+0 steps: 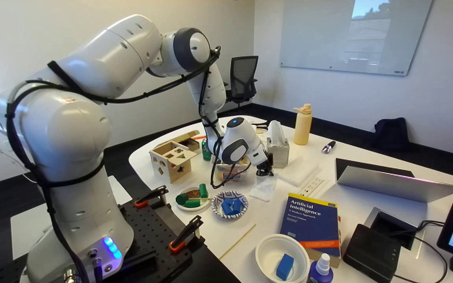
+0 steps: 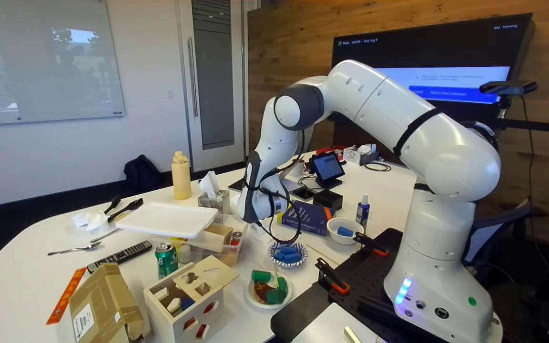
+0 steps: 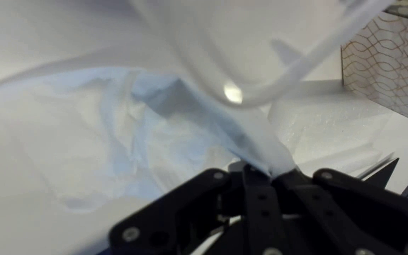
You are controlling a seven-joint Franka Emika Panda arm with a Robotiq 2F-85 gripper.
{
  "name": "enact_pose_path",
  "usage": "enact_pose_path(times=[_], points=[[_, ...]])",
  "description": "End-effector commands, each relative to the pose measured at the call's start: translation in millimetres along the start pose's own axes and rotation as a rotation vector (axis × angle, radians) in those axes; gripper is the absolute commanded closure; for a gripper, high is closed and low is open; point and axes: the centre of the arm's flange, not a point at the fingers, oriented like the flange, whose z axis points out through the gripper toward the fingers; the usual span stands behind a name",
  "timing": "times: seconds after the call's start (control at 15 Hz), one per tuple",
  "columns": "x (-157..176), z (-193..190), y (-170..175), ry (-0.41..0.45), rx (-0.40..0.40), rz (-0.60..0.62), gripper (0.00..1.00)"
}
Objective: Fold the tissue on the table
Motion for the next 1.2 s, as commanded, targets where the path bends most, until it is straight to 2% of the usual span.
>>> enact_pose_path(times=[0.0,0.2,0.4,0.73,1.13], points=[[-4,-19,59,0.017,0.050,0.056,1.00],[-6,-32,62,0.048,0.052,0.083,1.00],[-13,-40,63,0.085,0.021,0.094,1.00],[-24,-57,93,0.156,-0.013,0.144,1.00],[-46,-95,129,0.256,0.009,0.229,1.00]])
